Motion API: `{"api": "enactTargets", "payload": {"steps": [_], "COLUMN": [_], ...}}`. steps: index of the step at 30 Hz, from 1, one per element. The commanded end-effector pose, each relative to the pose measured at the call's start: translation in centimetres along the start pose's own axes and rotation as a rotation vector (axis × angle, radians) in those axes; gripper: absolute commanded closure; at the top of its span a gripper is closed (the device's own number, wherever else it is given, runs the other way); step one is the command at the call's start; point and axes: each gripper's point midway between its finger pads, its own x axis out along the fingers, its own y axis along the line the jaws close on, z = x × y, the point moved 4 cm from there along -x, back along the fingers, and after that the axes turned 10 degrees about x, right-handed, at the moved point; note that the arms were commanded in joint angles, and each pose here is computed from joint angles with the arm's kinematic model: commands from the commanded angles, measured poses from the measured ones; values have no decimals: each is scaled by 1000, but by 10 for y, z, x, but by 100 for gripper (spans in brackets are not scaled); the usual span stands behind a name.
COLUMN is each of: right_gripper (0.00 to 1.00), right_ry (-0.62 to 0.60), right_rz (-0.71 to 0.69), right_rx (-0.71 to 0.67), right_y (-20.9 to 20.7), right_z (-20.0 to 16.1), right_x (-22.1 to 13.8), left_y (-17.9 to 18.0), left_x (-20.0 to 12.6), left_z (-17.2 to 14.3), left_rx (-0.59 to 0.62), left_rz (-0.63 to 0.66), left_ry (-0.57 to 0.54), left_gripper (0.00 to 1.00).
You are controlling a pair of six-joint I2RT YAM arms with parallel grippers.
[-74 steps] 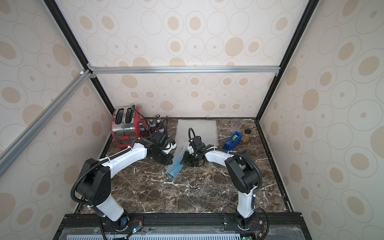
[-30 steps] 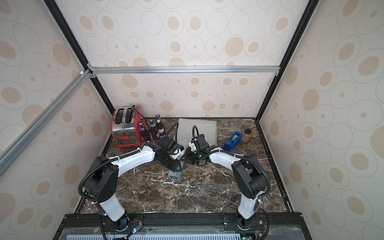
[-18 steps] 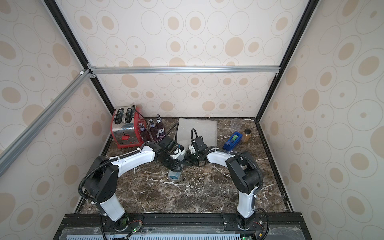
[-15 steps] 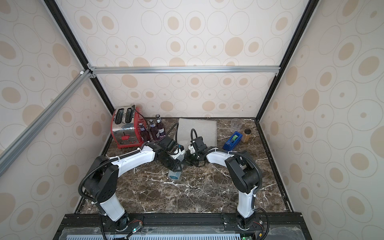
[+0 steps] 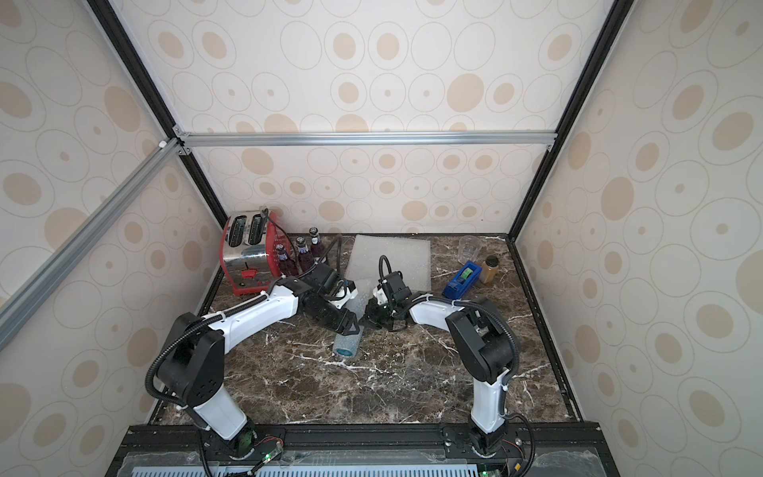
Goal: Wrap wine bottles in bubble wrap
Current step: Wrap the wine bottle in bubble wrap.
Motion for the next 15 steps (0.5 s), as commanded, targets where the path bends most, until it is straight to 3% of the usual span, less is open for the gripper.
{"api": "enactTargets", "payload": {"steps": [1, 8, 15], "right_gripper": [100, 99, 98], "right_ry": [-1, -1, -1], "right_rz": [-26, -24, -24], "right_rx": [28, 30, 24], "right_y": [-10, -9, -7], "right_z": [1, 1, -1], "right_x": [6, 7, 8], "left_y": [13, 29, 28], "left_x": [-20, 16, 37], "left_z": [3, -4, -12], "left_rx": [-46, -112, -152], "left_rz": [51, 35, -12], "left_ry": [-47, 5, 50], "left_gripper": [21, 12, 11]}}
